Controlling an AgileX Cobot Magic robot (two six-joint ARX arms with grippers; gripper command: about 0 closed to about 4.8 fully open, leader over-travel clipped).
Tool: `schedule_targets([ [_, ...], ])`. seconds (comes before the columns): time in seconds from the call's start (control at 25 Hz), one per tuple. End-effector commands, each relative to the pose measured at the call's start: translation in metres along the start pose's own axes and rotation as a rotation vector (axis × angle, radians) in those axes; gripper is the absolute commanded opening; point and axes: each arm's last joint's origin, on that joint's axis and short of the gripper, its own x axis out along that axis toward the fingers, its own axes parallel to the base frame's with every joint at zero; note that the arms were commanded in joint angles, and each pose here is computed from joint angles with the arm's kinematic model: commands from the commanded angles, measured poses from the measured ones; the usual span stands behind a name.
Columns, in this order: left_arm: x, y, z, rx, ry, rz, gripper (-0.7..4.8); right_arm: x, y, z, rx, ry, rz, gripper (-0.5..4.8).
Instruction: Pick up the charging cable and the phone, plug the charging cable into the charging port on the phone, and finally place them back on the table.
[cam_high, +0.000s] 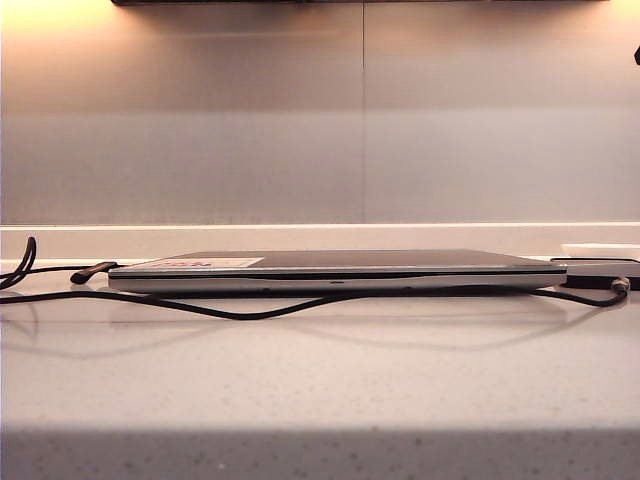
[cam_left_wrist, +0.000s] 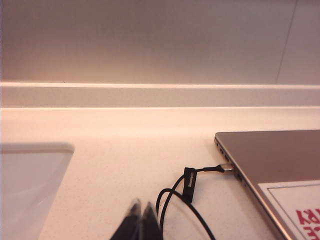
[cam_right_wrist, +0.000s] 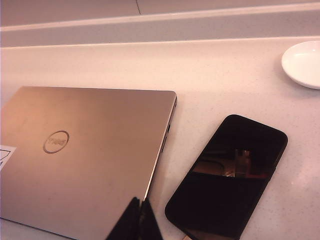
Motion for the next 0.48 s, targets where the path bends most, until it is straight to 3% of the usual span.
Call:
schedule_targets([
  [0.04,-0.0001,0.0000,-0.0007,0.039,0.013,-0.003,-0.06,-0.0015,0.0008,0.0033,-0.005,-0.024,0.008,-0.06],
  [0.48,-0.0001,0.0000,-0.0005,0.052,0.011,-0.003,-0.06,-0.0015,0.0008,0.0033,-0.004,-0.024,0.008,-0.06],
])
